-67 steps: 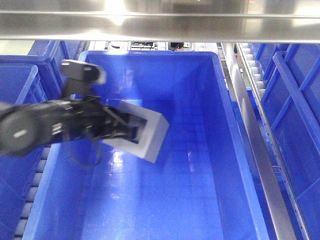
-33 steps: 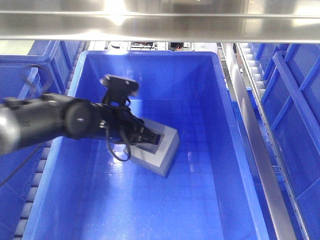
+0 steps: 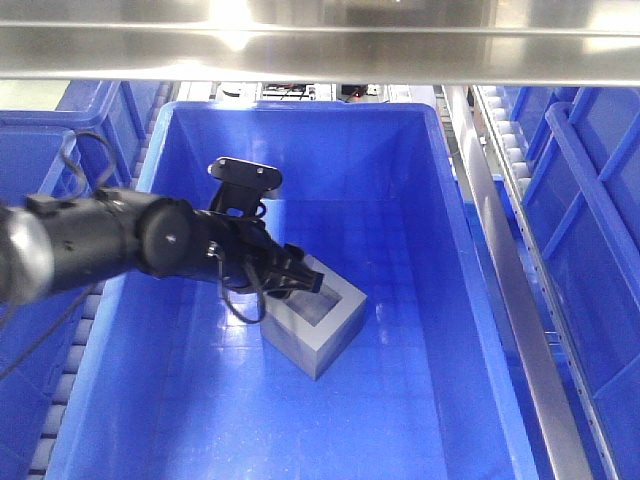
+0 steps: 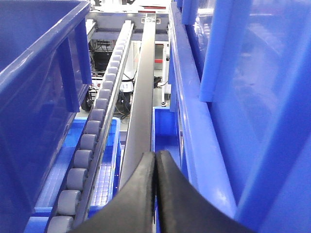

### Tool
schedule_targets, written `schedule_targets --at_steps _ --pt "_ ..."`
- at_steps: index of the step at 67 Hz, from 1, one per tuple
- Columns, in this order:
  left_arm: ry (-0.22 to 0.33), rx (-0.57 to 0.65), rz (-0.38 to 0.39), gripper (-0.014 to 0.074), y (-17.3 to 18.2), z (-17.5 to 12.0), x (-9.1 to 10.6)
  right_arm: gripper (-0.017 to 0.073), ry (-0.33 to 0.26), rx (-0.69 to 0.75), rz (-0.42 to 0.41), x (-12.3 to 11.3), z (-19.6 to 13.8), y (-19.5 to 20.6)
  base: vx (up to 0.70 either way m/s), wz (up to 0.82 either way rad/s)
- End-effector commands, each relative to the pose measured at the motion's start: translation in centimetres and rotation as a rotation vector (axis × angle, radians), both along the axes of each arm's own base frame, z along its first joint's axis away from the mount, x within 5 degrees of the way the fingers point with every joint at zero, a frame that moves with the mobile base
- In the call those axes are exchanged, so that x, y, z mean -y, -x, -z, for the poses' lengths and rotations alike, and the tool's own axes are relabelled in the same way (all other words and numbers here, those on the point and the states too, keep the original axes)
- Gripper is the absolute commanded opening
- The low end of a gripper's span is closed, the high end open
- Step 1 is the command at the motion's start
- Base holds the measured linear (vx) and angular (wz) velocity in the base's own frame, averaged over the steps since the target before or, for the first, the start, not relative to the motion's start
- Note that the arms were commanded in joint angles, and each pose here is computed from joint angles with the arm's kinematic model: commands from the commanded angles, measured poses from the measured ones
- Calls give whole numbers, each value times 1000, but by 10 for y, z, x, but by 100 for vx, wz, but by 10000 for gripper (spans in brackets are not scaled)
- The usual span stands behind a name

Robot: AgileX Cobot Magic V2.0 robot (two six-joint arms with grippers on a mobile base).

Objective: Sort gray base to blue bin
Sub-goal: 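Open the left gripper to release the block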

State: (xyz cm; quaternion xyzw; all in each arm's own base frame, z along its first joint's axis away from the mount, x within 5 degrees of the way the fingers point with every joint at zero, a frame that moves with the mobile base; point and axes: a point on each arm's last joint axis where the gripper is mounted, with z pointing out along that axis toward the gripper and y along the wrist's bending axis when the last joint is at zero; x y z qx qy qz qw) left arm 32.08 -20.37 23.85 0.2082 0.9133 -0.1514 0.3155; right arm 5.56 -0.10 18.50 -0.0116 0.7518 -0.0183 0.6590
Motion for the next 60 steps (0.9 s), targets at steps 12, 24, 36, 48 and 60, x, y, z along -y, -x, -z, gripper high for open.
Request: schedule_targets --at_steps 12,24,36,48,60 --pt "117 205 -26 448 42 -47 -27 -5 22 81 -3 0 -6 0 0 0" --pt "190 339 -47 448 96 -64 -62 -5 22 81 -3 0 -6 0 0 0" --pt "265 454 -48 448 155 -80 -98 -5 22 81 -3 0 -6 0 0 0" --pt "340 569 -33 448 213 -87 -132 -5 22 81 -3 0 -6 0 0 0" --pt "373 653 11 448 272 -80 -165 -5 22 81 -3 0 -6 0 0 0"
